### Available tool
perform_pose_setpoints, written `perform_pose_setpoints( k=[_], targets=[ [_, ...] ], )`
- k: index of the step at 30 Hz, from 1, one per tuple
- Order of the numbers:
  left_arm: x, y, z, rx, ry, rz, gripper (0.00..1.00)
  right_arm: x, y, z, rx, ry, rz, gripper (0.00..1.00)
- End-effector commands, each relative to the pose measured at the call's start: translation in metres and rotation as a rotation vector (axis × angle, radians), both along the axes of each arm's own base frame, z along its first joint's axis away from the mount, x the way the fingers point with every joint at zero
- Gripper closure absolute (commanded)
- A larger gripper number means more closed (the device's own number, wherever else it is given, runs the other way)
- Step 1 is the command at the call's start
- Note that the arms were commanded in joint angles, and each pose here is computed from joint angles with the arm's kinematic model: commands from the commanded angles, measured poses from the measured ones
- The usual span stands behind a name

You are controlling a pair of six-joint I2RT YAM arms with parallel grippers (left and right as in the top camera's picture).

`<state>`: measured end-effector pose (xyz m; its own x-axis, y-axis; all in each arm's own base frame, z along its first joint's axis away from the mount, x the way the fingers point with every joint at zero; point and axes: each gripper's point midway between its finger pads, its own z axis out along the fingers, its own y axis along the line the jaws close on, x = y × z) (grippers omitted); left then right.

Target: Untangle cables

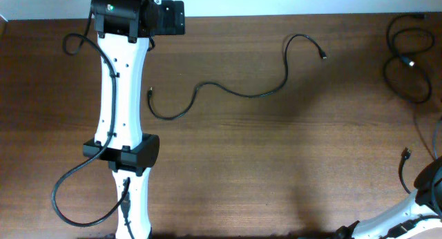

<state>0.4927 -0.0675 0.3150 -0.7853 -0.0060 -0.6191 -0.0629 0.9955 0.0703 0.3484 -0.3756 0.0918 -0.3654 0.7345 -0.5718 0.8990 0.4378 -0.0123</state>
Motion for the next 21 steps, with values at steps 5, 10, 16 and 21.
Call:
perform_pose_setpoints(
  k=[5,10,16,21],
  targets=[
    [-0.001,-0.006,0.001,-0.027,0.002,-0.012,0.01,0.016,0.021,0.091,-0.067,-0.077,0.067,0.01],
    [-0.001,-0.006,0.001,-0.027,-0.001,-0.012,0.01,0.036,0.101,0.129,-0.045,-0.071,0.216,0.01],
    [-0.002,-0.005,0.0,-0.021,0.006,-0.017,0.01,0.028,0.153,0.118,-0.107,0.187,0.348,0.01],
    [0.0,-0.006,0.001,-0.016,-0.003,-0.027,0.01,-0.025,0.149,0.097,0.051,0.093,-0.208,0.01]
  ],
)
